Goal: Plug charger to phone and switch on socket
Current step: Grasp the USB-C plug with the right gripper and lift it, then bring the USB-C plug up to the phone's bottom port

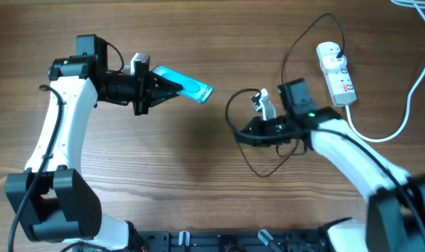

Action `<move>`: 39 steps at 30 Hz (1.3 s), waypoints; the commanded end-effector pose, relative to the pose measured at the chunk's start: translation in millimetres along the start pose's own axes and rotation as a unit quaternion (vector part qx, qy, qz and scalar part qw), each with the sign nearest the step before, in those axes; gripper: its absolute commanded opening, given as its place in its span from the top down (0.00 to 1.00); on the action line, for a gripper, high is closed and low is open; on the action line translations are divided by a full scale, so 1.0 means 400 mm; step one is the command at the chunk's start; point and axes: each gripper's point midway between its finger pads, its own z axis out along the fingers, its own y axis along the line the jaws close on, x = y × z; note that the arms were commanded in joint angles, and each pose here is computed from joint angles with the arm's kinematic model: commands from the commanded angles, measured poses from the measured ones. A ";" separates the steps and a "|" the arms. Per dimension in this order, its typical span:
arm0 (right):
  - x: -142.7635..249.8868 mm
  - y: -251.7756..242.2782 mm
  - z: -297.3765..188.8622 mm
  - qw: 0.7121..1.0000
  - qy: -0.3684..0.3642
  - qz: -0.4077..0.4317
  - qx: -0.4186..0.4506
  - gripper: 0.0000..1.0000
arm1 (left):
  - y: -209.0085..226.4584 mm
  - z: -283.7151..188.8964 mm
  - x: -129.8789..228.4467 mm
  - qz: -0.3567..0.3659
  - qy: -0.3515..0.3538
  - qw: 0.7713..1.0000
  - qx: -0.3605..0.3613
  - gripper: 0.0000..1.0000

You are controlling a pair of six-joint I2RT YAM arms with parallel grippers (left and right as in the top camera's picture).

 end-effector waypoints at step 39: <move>0.177 0.198 -0.205 0.978 -0.032 -0.205 -0.023 0.96 | 0.028 0.174 0.254 0.205 0.172 0.962 -0.050 0.96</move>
